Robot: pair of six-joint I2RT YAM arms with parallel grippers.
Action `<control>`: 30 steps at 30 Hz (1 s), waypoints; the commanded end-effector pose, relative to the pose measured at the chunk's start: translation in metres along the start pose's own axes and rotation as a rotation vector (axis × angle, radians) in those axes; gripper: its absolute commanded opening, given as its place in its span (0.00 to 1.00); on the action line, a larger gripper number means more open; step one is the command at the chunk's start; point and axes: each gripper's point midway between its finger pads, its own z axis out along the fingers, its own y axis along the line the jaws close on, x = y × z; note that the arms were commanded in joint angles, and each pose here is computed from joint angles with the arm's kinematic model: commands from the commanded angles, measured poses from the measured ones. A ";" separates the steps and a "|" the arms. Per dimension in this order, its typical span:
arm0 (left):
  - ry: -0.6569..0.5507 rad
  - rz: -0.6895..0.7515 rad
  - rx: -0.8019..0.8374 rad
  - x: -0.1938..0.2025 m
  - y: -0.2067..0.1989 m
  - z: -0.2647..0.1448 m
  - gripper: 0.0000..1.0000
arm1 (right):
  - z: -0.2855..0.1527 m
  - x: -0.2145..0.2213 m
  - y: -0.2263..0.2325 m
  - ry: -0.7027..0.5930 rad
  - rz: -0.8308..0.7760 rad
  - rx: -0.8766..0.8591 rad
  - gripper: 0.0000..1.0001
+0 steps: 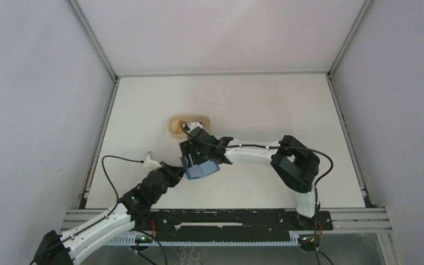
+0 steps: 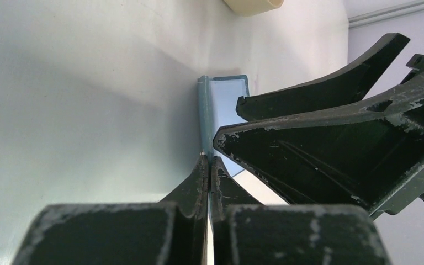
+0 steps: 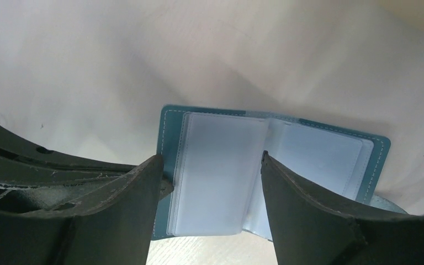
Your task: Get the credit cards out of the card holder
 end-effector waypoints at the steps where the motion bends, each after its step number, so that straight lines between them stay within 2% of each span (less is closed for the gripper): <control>1: 0.014 0.059 -0.117 0.020 0.066 0.003 0.00 | 0.004 -0.008 0.011 -0.004 -0.006 -0.014 0.74; 11: 0.006 0.062 -0.120 0.018 0.065 0.004 0.00 | 0.014 0.004 -0.009 0.075 -0.107 0.104 0.75; 26: -0.002 0.061 -0.118 0.016 0.063 0.004 0.00 | -0.003 -0.010 -0.051 0.056 -0.202 0.280 0.79; 29: -0.003 0.064 -0.121 0.016 0.064 0.004 0.00 | -0.012 -0.027 -0.043 -0.002 -0.216 0.263 0.88; 30: -0.003 0.064 -0.121 0.016 0.064 0.004 0.00 | -0.015 -0.035 -0.037 -0.029 -0.220 0.240 0.97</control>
